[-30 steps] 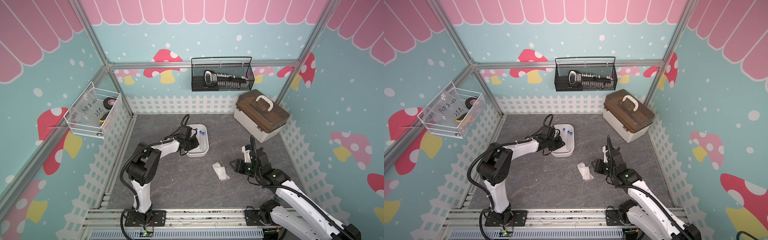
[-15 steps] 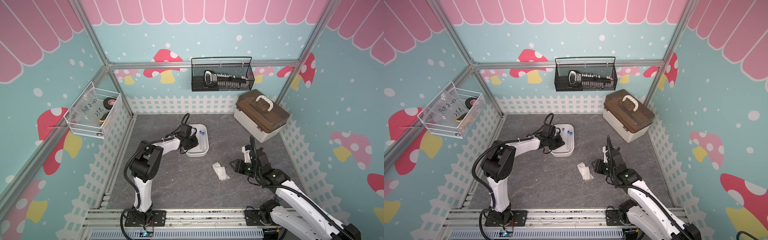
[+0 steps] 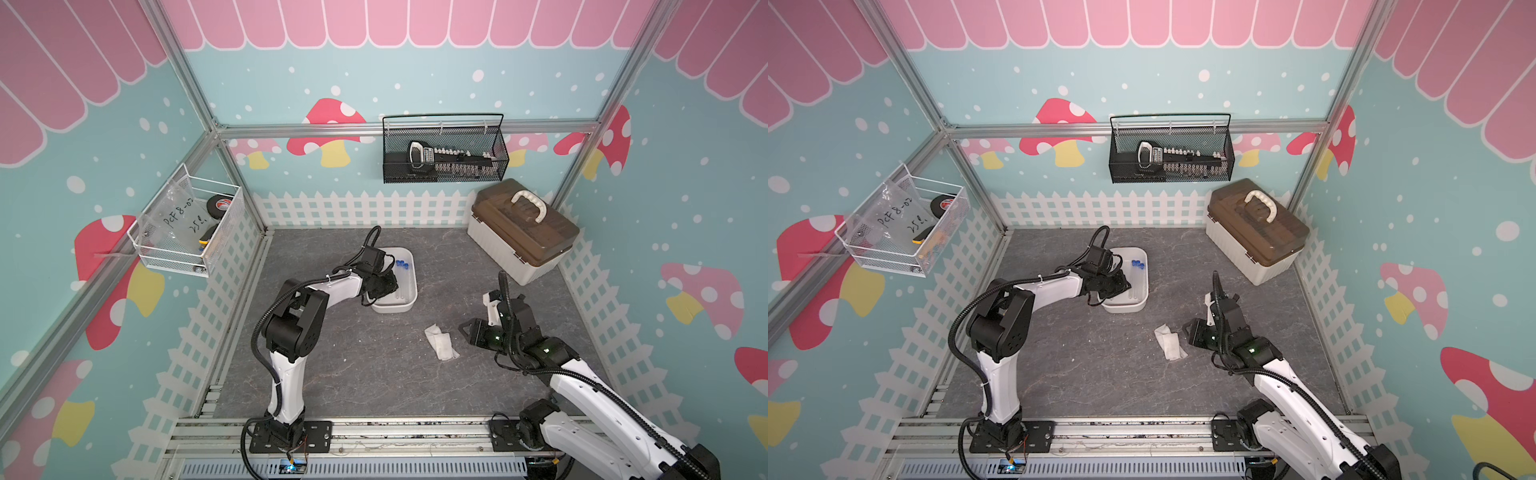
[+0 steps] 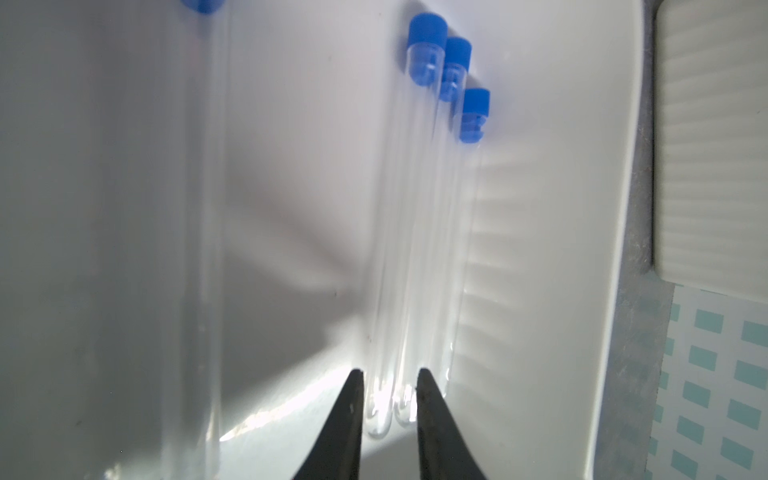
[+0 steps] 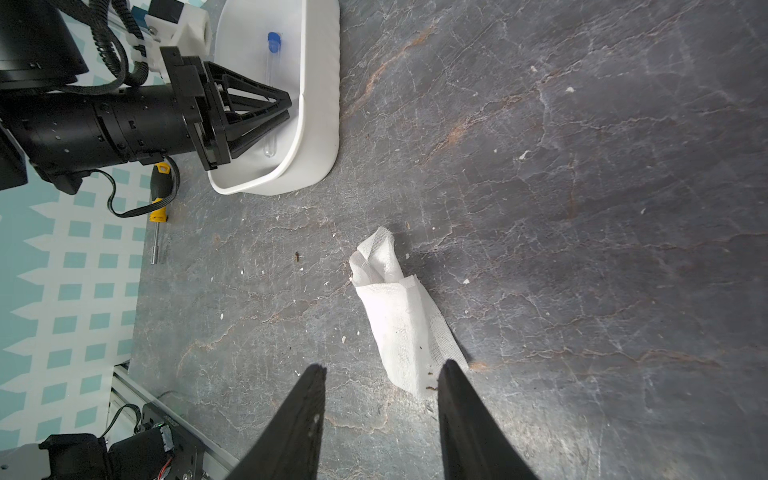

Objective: Wipe the exteriors of test tubes
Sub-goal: Place the test tube in the storage box, then reset both arms

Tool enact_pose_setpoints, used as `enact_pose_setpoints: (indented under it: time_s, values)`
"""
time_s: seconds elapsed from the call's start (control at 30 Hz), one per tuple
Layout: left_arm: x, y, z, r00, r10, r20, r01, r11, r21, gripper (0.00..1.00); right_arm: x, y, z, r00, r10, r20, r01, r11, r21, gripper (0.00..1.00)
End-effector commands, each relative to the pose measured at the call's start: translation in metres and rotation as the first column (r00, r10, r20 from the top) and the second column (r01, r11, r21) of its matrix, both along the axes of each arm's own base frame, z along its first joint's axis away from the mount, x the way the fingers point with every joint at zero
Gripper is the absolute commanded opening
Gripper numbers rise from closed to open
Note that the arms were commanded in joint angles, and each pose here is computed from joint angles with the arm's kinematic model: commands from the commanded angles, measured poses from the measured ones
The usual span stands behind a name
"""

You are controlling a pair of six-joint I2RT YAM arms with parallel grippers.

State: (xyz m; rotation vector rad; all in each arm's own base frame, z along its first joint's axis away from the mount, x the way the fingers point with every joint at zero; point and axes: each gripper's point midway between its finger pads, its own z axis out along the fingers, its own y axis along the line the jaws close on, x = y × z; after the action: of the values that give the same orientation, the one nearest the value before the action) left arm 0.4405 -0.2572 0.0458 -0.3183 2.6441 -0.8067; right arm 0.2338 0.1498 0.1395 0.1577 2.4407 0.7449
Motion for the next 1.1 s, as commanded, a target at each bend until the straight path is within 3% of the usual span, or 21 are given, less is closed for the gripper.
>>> enact_pose_setpoints:
  time_s: [0.0,0.53,0.83,1.07]
  values:
    - [0.007,0.003,0.009,1.000,-0.003,0.026,0.003,1.000,0.021,0.27,-0.001,-0.001,0.002,1.000,0.001,0.007,-0.001,1.000,-0.006,0.44]
    - [0.013,0.004,0.031,0.996,-0.027,0.081,0.024,0.999,0.042,0.28,-0.002,-0.003,0.003,1.000,-0.005,0.012,0.005,1.000,-0.006,0.44]
    - [0.019,0.012,0.110,0.960,-0.056,0.273,0.039,0.997,0.069,0.28,0.002,-0.003,0.014,0.999,0.014,0.048,-0.013,0.999,-0.030,0.44]
    - [0.004,0.029,0.210,0.867,-0.063,0.494,0.031,0.997,0.073,0.31,0.006,-0.014,0.026,0.996,0.003,0.087,0.006,0.994,-0.106,0.44]
